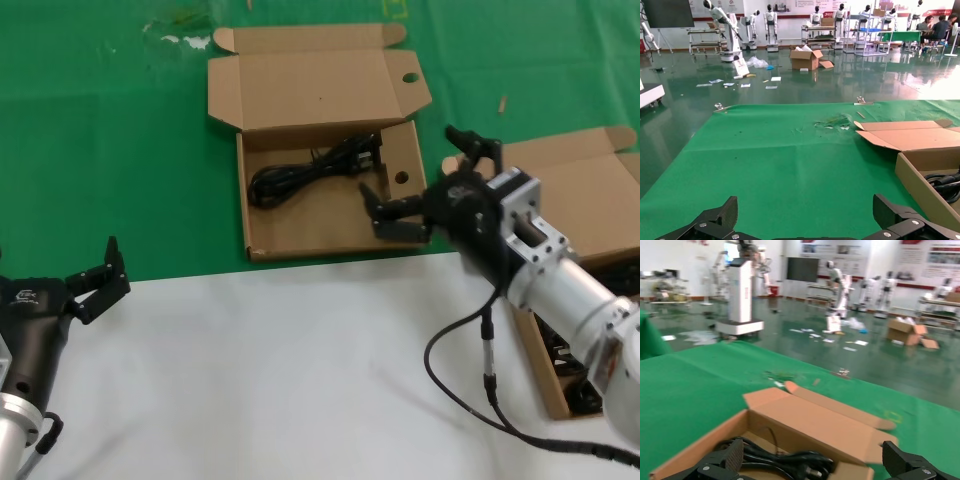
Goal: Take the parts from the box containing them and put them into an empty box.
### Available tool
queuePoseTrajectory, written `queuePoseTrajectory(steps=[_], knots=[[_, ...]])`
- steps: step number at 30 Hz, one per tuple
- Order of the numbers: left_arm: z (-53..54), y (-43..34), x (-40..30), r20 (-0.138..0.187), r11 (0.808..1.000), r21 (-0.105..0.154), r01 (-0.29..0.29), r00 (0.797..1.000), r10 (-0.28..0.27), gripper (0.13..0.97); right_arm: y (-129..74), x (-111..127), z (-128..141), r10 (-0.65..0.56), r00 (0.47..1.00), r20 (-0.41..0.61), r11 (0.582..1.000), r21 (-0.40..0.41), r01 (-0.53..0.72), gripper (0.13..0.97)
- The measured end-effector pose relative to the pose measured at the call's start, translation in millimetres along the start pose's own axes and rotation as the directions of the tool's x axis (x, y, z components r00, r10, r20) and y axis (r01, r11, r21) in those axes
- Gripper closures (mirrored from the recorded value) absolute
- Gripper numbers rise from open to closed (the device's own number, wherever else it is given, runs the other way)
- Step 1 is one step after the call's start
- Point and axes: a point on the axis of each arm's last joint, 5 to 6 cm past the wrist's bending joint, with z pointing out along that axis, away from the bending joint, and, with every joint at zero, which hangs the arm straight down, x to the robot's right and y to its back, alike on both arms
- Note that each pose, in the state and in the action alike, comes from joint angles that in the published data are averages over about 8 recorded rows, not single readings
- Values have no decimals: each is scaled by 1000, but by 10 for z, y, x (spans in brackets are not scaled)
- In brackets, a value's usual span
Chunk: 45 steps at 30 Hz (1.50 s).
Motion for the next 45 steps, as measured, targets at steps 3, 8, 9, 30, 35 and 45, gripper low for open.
queuePoseTrajectory(steps=[3, 8, 9, 30, 35, 45], knots=[[0, 0, 0, 0, 1000, 0, 0, 1000, 0, 162, 50, -30, -101, 30, 998, -48, 1000, -4, -30, 130], [0, 0, 0, 0, 1000, 0, 0, 1000, 0, 138, 128, -77, -277, 78, 988, -130, 997, -10, -80, 130], [0, 0, 0, 0, 1000, 0, 0, 1000, 0, 137, 142, -86, -312, 87, 985, -146, 996, -11, -90, 130], [0, 0, 0, 0, 1000, 0, 0, 1000, 0, 132, 296, -191, -824, 187, 913, -364, 978, -19, -208, 130], [0, 0, 0, 0, 1000, 0, 0, 1000, 0, 132, 296, -191, -824, 188, 912, -364, 978, -19, -208, 130], [0, 0, 0, 0, 1000, 0, 0, 1000, 0, 132, 296, -191, -824, 187, 912, -364, 978, -19, -208, 130]])
